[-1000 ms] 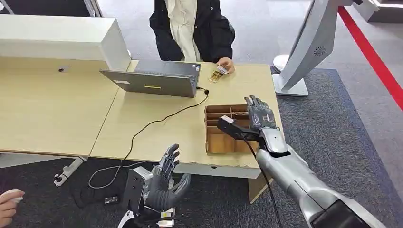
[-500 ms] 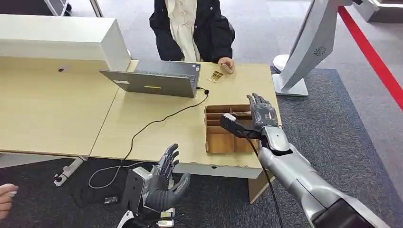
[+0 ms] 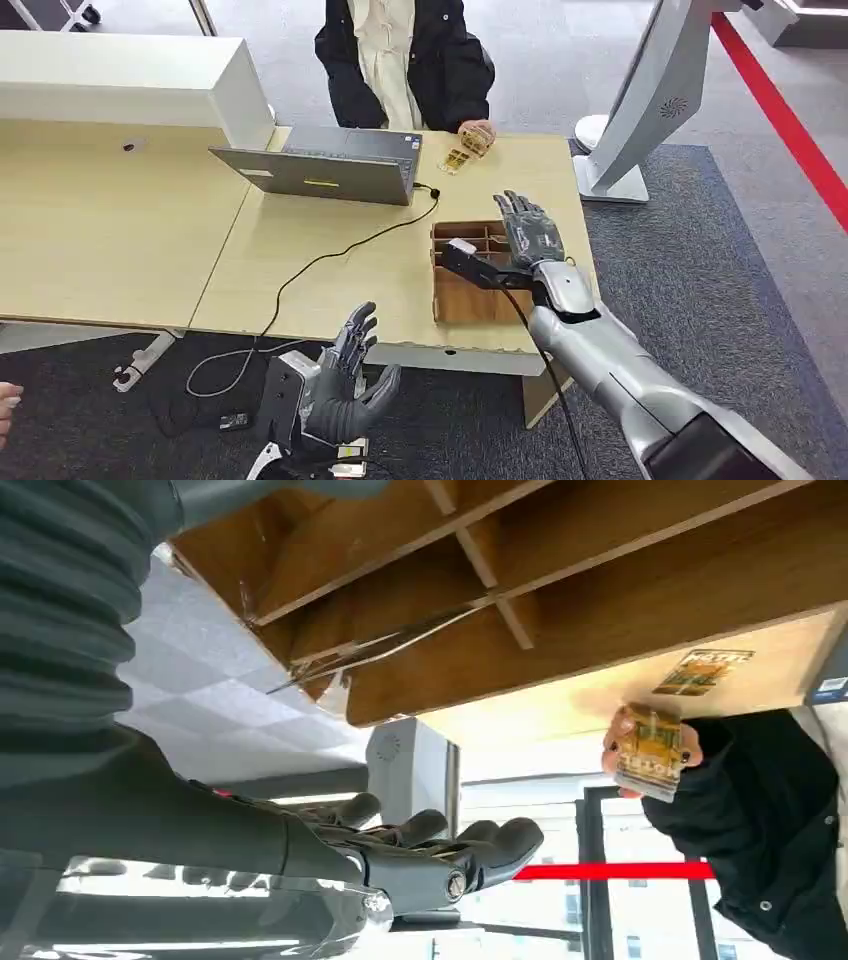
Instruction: Pass the card to the sensor for recognition and then transmit it.
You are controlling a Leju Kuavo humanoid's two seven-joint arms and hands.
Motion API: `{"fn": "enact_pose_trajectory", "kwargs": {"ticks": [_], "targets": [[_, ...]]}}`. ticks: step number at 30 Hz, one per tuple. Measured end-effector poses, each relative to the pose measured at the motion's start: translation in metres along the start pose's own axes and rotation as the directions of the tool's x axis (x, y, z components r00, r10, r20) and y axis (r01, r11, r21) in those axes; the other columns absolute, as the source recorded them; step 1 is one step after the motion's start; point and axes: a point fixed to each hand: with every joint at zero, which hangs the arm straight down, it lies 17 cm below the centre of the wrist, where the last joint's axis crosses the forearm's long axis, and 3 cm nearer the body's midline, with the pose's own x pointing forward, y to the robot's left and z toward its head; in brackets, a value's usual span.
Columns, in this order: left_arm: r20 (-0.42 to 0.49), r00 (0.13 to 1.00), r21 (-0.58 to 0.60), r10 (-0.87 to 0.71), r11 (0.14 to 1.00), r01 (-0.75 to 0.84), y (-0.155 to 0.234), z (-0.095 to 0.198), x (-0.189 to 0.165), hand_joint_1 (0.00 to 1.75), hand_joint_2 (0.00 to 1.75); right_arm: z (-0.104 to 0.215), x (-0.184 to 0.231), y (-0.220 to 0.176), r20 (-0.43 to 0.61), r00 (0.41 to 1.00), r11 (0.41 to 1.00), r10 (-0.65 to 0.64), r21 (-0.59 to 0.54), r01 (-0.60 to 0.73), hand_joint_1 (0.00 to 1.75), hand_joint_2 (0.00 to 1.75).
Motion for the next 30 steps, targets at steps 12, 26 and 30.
{"fn": "enact_pose_trajectory", "kwargs": {"ticks": [12,26,30], "targets": [[-0.001,1.0,-0.012,-0.007,1.0,0.007,-0.001,0.0,0.0,0.0,1.75,0.001,0.001,0.001,-0.015,1.0,1.0,0.007,0.008,-0.007,0.0,1.75],[-0.011,1.0,-0.026,-0.005,1.0,0.005,-0.004,0.0,-0.002,0.0,1.75,0.003,-0.014,0.003,-0.048,0.998,0.999,0.032,0.018,-0.032,0.0,1.75],[-0.016,1.0,-0.036,-0.005,0.999,0.004,-0.005,0.0,-0.003,0.0,1.75,0.004,-0.02,0.002,-0.06,0.997,0.999,0.043,0.015,-0.042,1.75,1.75]]}}
